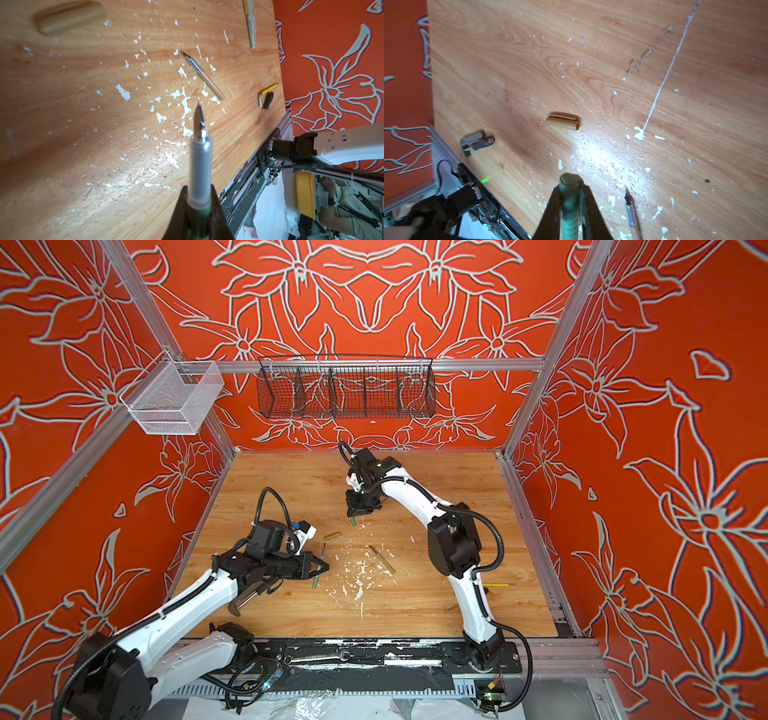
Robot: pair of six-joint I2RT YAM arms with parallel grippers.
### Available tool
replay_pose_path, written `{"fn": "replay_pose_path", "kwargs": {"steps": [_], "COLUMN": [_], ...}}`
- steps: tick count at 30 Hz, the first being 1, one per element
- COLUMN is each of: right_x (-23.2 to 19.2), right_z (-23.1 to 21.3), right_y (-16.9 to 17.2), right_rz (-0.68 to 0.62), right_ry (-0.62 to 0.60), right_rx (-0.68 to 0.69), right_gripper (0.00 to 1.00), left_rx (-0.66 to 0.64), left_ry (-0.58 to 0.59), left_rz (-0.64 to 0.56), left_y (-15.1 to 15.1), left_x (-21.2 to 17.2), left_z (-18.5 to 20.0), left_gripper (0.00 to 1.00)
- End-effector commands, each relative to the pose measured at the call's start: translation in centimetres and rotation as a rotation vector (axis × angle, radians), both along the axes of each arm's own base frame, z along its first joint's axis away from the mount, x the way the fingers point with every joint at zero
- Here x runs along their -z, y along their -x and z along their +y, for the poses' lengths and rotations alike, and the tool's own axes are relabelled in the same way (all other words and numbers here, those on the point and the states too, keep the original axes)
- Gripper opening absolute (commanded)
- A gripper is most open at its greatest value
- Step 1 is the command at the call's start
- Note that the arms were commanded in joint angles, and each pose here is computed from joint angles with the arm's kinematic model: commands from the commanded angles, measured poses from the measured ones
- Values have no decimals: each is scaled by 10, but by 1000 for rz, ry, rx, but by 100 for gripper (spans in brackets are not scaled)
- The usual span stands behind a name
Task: Insert the pens into the pen caps
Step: 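Bring the green cap with the right gripper above the nib in the left gripper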
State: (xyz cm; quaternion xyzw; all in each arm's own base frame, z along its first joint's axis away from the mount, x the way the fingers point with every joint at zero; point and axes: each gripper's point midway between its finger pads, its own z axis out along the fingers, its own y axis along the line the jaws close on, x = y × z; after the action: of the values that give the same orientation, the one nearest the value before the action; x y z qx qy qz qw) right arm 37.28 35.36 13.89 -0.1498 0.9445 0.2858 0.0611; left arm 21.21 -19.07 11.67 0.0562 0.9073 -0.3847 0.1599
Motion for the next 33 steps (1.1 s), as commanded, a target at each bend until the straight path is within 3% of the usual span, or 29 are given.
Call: {"fn": "replay_pose_path", "kwargs": {"steps": [1,10,33], "right_x": [-14,-19,-33], "right_z": [27,52,74], "right_y": [10,7,34], "right_rz": [96,165,177], "right_ry": [-140,-268,-345], "right_rx": [28,101,28], "right_gripper": [15,15,15], "left_rx": [37,4,-110], "left_ry": [36,11,-106], "left_rz": [-29,-64,-112], "left_y": [-3,-8,-18], "left_x": [-7,-3,0], "left_z": [-11,-7,18], "left_gripper": [0,0,0]}}
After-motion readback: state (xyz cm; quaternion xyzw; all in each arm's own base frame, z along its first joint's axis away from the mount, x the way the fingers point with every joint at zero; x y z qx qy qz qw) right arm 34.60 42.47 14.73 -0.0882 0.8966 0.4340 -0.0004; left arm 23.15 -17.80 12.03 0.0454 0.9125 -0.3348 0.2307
